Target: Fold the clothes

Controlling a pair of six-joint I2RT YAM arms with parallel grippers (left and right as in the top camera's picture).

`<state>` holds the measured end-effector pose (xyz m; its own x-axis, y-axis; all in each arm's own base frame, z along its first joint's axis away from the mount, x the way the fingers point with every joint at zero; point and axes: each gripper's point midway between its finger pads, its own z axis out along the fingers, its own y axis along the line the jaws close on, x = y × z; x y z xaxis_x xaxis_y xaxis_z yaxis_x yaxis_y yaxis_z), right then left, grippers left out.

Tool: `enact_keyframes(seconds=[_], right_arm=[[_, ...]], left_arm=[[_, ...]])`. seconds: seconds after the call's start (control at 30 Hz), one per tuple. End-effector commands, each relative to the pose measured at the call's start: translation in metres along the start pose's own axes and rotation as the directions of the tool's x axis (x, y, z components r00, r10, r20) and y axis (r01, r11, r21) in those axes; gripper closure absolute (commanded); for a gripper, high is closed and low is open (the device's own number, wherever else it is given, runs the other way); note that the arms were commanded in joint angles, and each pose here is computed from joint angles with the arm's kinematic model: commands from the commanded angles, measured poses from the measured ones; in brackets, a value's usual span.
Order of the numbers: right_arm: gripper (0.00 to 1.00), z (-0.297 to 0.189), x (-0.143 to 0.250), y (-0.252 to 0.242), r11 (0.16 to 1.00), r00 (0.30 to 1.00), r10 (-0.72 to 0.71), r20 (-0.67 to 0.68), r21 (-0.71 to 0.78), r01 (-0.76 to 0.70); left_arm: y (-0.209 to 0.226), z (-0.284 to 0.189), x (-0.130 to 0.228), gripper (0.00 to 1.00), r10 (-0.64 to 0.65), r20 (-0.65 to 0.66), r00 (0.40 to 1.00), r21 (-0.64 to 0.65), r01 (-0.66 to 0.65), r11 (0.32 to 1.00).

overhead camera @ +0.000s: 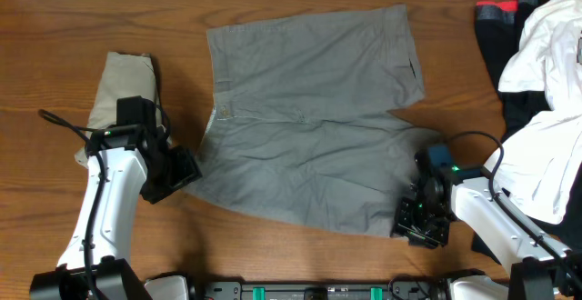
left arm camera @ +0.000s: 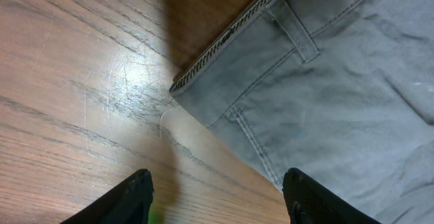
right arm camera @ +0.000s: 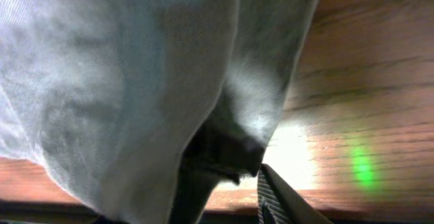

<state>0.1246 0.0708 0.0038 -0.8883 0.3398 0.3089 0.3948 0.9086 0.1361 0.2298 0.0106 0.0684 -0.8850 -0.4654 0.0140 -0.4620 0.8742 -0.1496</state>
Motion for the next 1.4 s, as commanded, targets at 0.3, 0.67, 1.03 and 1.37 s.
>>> enact_keyframes(seconds=[0.3,0.67,1.03,1.37], right_arm=[[0.73,0.009,-0.005,-0.012,0.995,0.998,0.060,0.003,0.080,-0.060],[0.56,0.017,-0.002,-0.013,0.994,0.997,0.062,-0.044,0.088,-0.058],[0.99,0.016,-0.003,-0.012,0.995,0.997,0.060,-0.041,0.086,-0.056],[0.99,-0.017,-0.015,0.002,0.997,0.999,0.016,-0.033,0.071,-0.014]], left_arm=[[0.002,-0.003,-0.002,0.36,0.004,0.016,1.000,-0.011,-0.004,1.000],[0.002,-0.003,-0.003,0.36,0.004,0.018,1.000,-0.011,-0.004,1.000],[0.002,-0.003,-0.003,0.36,0.005,0.020,1.000,-0.010,-0.005,1.000],[0.002,-0.003,-0.002,0.36,0.007,0.015,1.000,-0.012,-0.006,1.000]])
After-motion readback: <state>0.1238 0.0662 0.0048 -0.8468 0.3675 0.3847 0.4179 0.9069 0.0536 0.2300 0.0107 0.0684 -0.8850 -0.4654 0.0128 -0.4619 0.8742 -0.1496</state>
